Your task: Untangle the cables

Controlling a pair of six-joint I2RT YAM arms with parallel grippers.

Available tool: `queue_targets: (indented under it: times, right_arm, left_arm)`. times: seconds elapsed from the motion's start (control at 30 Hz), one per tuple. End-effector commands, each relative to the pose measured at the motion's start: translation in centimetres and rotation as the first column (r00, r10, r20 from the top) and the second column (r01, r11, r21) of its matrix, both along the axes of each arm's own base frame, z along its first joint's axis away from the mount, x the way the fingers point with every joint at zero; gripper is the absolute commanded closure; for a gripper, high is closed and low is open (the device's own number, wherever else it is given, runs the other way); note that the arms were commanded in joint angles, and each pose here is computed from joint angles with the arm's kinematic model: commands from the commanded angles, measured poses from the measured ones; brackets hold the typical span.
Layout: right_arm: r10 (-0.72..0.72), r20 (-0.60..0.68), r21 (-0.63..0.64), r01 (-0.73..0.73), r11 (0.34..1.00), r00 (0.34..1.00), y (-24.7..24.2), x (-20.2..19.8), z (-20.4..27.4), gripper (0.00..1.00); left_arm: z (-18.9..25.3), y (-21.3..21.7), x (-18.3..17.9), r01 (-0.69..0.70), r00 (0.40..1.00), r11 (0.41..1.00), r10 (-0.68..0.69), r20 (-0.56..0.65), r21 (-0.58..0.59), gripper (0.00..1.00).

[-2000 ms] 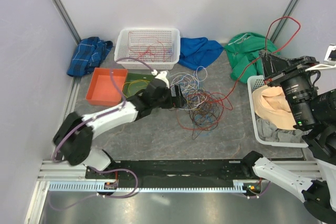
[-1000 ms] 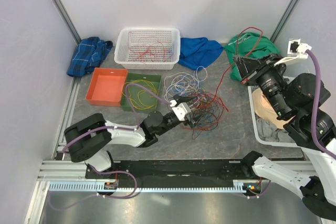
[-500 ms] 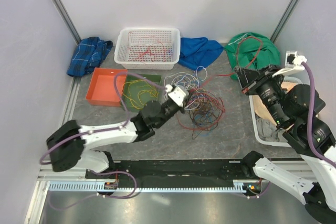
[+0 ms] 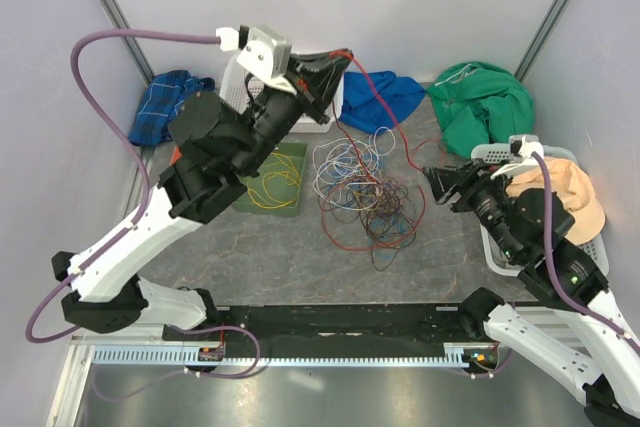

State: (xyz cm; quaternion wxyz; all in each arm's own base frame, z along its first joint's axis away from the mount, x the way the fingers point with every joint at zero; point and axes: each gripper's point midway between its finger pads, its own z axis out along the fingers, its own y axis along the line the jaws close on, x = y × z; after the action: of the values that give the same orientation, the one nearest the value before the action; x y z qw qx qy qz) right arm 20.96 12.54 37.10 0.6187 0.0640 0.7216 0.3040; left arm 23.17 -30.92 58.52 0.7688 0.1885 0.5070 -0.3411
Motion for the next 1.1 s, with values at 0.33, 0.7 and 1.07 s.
queue_targets:
  times: [0.33, 0.7, 1.07]
  right_arm:
    - [0.080, -0.061, -0.055, -0.084, 0.995, 0.995, 1.3, -0.4, -5.3, 0.15]
    - [0.156, -0.021, -0.057, -0.157, 0.986, 0.987, 5.9, 3.5, -7.2, 0.20]
    - [0.215, 0.013, -0.032, -0.214, 0.976, 0.977, 10.3, 7.5, -7.4, 0.29]
  left_arm:
    - [6.3, -2.2, 2.1, -0.052, 0.996, 0.998, 0.051, 0.069, 0.025, 0.98]
    - [7.1, -3.2, 1.9, -0.011, 0.997, 1.000, 0.010, 0.075, 0.006, 0.98]
    - [6.3, -4.1, 2.1, 0.005, 0.998, 0.999, -0.007, 0.070, 0.035, 0.98]
